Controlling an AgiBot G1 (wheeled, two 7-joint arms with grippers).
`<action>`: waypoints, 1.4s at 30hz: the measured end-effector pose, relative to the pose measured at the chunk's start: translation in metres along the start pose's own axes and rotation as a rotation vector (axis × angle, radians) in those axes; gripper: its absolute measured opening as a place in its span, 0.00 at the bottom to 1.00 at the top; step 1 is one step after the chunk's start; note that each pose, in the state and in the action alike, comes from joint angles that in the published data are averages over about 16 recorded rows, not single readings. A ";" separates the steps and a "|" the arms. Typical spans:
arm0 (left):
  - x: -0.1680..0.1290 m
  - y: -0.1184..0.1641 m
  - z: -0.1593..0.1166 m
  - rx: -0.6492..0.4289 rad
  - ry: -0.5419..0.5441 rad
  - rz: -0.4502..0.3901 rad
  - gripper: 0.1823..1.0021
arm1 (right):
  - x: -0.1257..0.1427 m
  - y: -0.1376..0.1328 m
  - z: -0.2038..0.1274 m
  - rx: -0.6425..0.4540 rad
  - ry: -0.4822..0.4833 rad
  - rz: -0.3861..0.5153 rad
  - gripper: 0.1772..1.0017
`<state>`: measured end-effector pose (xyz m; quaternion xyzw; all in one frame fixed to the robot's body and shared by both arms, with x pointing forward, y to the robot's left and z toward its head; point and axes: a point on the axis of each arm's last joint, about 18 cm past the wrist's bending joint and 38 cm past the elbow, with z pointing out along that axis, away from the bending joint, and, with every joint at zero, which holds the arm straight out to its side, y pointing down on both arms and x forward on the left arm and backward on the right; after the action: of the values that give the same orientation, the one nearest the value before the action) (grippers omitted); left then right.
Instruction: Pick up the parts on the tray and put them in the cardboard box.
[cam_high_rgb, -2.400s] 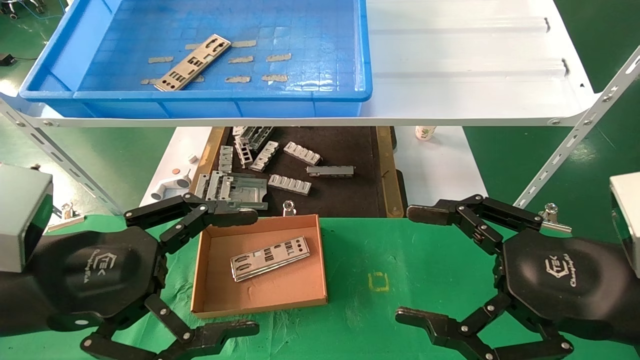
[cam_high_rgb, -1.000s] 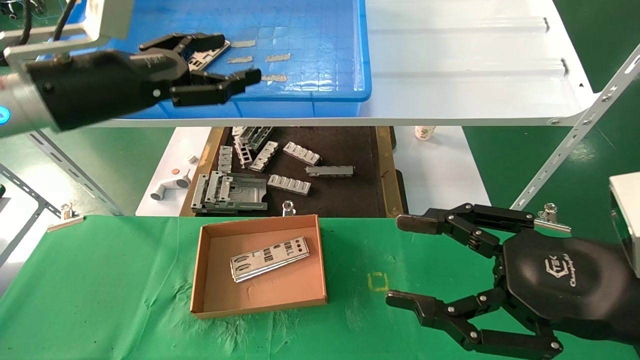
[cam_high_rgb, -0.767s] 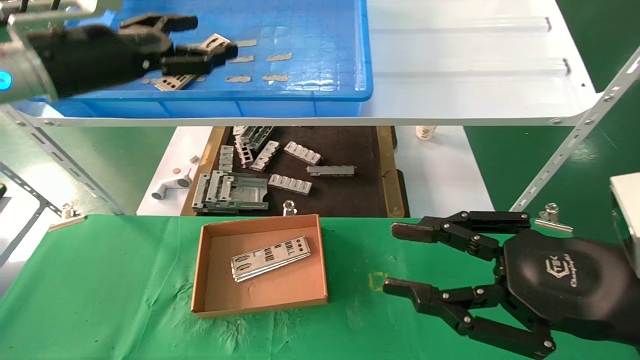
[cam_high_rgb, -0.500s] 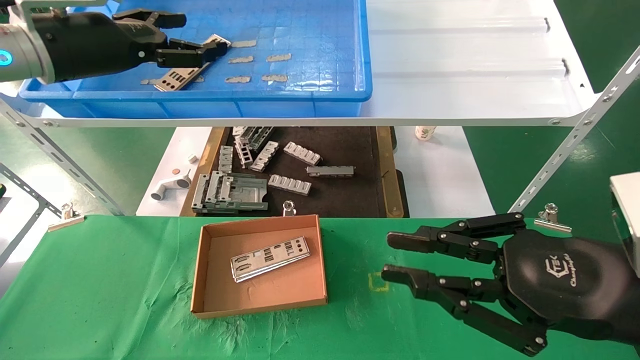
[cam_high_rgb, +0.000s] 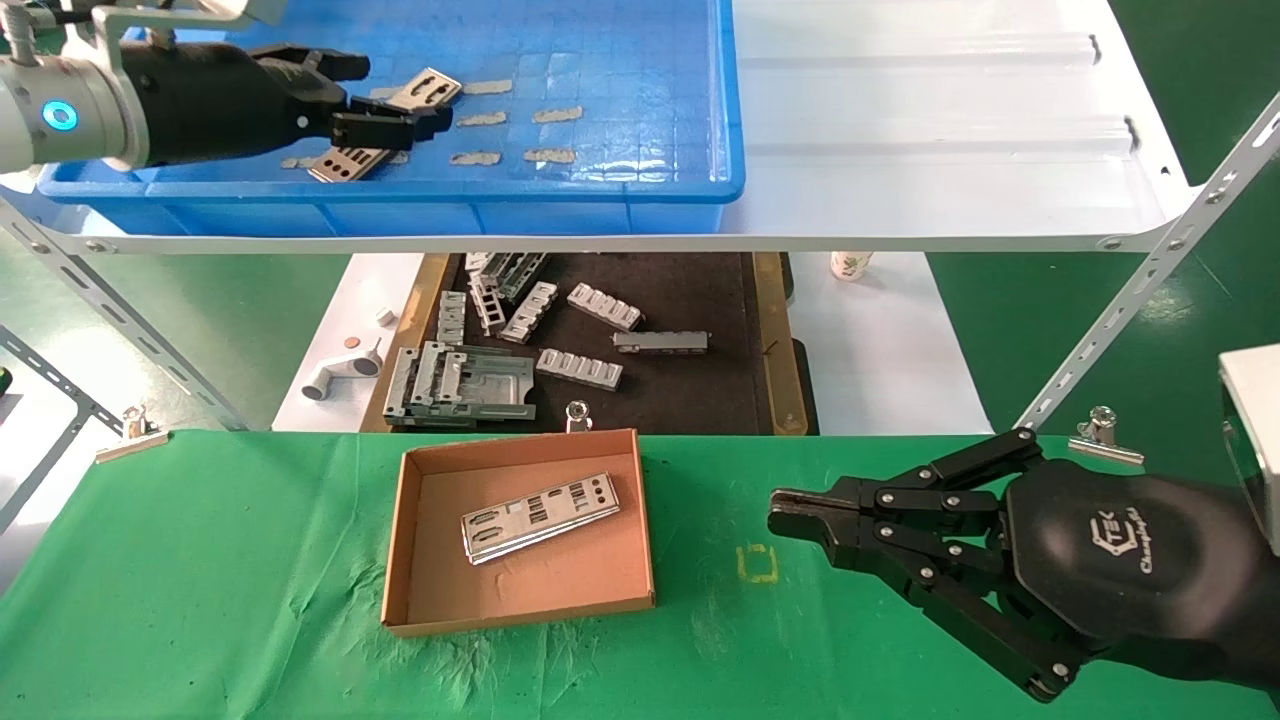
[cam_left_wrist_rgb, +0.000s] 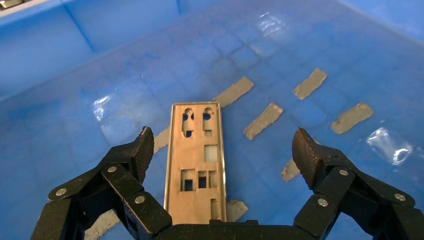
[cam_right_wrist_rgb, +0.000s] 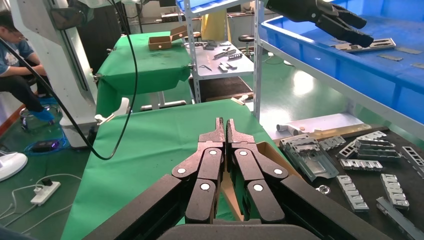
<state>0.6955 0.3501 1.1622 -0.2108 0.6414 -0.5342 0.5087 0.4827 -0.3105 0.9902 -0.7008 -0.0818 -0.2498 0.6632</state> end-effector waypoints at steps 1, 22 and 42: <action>0.000 0.001 0.001 -0.003 -0.003 0.000 0.99 | 0.000 0.000 0.000 0.000 0.000 0.000 0.06; -0.008 0.012 0.014 -0.014 -0.099 -0.015 0.76 | 0.000 0.000 0.000 0.000 0.000 0.000 0.02; -0.008 0.012 0.018 -0.007 -0.116 -0.019 0.22 | 0.000 0.000 0.000 0.000 0.000 0.000 0.02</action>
<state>0.7179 0.3516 1.1563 -0.2491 0.6108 -0.5238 0.5391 0.4827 -0.3105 0.9902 -0.7008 -0.0818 -0.2498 0.6632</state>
